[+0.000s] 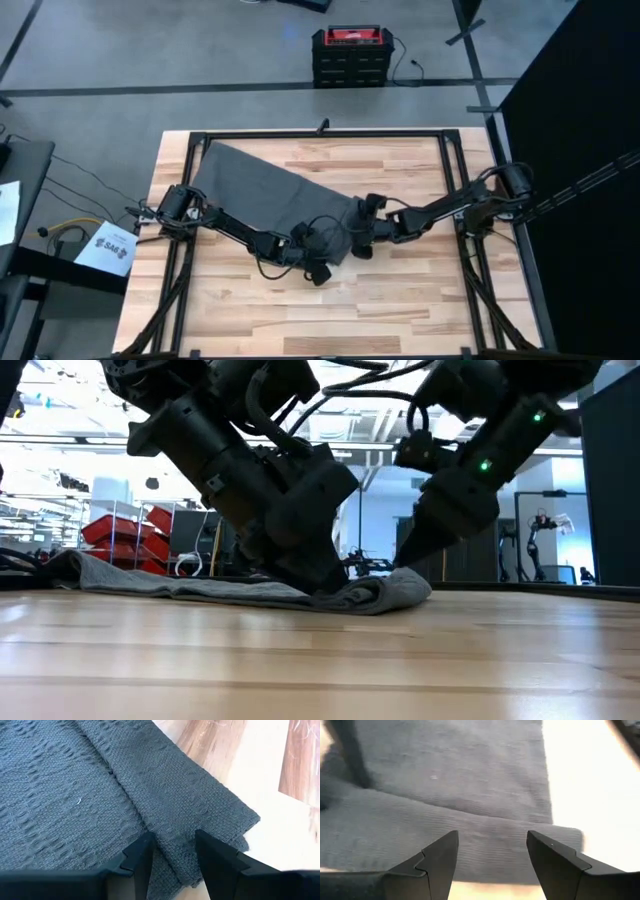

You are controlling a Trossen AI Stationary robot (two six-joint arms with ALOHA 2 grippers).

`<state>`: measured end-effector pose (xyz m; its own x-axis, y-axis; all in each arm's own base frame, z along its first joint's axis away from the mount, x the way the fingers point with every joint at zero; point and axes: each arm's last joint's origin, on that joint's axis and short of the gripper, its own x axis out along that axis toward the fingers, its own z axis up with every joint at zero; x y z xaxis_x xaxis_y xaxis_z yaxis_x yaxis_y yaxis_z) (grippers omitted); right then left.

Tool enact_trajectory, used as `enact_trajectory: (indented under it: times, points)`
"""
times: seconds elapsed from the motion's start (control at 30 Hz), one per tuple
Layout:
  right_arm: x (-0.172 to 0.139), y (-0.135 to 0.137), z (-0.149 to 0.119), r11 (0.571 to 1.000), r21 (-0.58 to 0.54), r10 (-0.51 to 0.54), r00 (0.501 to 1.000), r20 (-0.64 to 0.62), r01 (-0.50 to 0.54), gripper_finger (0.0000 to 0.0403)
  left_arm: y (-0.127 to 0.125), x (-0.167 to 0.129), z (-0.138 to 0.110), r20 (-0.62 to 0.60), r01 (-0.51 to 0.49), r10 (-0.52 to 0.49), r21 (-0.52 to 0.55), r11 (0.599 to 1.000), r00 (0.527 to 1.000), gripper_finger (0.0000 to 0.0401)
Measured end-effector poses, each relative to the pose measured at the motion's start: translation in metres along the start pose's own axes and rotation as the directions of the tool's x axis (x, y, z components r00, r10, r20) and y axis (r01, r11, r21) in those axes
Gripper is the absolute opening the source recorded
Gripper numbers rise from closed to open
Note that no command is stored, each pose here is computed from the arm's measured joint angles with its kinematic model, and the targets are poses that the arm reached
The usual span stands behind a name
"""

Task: Roll towel
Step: Roll the gray towel

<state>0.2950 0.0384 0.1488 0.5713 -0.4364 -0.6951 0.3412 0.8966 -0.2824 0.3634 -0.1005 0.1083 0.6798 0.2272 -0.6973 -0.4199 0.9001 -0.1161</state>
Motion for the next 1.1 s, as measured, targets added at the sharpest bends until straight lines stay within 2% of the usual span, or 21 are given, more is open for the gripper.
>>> enact_trajectory:
  times: [0.17, 0.4, 0.6, 0.8, 1.1]
  points:
    - [-0.008, -0.017, -0.001, 0.998, -0.002, -0.07, 0.997, -0.033, 0.07, 0.0226, 0.0, 0.0, -0.001, -0.002, 0.0, 0.0, 0.011, 1.0, 1.0, 0.0133]
    - [0.01, -0.039, -0.009, 0.991, 0.011, -0.132, 0.987, -0.092, 0.134, 0.0226, 0.0, 0.0, -0.001, -0.003, 0.0, 0.0, 0.016, 1.0, 1.0, 0.0134]
    - [0.023, -0.059, 0.0, 0.997, 0.061, -0.049, 0.997, -0.066, 0.053, 0.0226, 0.0, 0.0, -0.002, -0.004, 0.002, -0.002, 0.005, 1.0, 1.0, 0.0134]
    - [0.033, -0.075, -0.003, 0.993, 0.11, 0.036, 0.998, -0.048, -0.031, 0.0226, -0.001, 0.0, -0.003, -0.004, 0.004, -0.004, -0.004, 1.0, 1.0, 0.0133]
    - [0.044, -0.083, -0.014, 0.99, 0.136, 0.041, 0.998, -0.044, -0.035, 0.0226, -0.002, 0.0, -0.003, 0.002, 0.013, -0.013, -0.018, 1.0, 1.0, 0.0134]
